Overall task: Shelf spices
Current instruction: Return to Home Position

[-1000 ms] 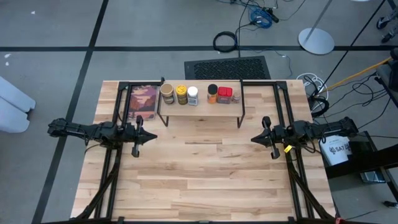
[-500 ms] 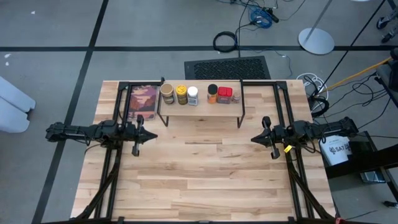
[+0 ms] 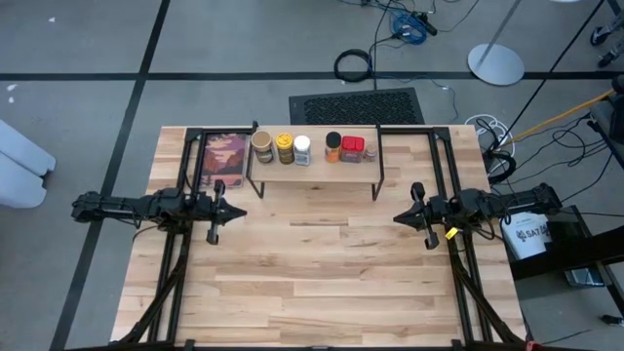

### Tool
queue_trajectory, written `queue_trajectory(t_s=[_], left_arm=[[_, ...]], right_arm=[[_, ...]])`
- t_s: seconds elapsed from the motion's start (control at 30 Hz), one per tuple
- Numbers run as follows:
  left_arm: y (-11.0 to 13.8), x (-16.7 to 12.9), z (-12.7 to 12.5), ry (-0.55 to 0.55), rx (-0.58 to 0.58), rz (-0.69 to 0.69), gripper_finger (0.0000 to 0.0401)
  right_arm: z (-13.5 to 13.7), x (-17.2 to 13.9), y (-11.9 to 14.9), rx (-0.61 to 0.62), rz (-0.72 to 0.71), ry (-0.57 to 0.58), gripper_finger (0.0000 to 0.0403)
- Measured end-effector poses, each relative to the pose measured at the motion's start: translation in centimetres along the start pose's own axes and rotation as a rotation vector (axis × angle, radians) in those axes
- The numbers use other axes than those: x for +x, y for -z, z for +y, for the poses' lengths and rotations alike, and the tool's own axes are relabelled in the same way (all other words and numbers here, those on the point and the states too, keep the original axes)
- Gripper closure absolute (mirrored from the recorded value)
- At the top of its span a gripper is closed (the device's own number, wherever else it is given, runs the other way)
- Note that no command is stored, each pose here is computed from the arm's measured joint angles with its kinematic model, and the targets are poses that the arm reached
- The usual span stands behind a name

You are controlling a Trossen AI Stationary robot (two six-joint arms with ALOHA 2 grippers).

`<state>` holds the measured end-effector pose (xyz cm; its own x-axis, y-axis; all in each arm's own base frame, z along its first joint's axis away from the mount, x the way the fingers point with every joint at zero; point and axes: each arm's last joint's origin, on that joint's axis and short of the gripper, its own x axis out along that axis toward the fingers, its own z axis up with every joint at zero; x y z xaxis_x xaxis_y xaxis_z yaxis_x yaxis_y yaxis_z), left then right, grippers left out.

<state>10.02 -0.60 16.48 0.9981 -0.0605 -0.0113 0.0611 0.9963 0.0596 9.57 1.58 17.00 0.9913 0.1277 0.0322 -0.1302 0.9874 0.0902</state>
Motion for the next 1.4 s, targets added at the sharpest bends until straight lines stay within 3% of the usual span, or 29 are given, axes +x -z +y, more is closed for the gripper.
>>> queue_trajectory(t_s=[0.3, 0.5, 1.4], left_arm=[[0.0, 0.0, 0.01, -0.003, -0.008, 0.0, 0.0393], [-0.01, 0.0, 0.01, -0.004, -0.152, -0.001, 0.0393], [-0.04, 0.0, 0.02, -0.006, -0.157, -0.004, 0.0393]], right_arm=[[0.0, 0.0, 0.0, 0.0, 0.0, 0.0, 0.0403], [0.0, 0.0, 0.0, 0.0, 0.0, 0.0, 0.0403], [0.0, 0.0, 0.01, 0.0, 0.0, 0.0, 0.0403]])
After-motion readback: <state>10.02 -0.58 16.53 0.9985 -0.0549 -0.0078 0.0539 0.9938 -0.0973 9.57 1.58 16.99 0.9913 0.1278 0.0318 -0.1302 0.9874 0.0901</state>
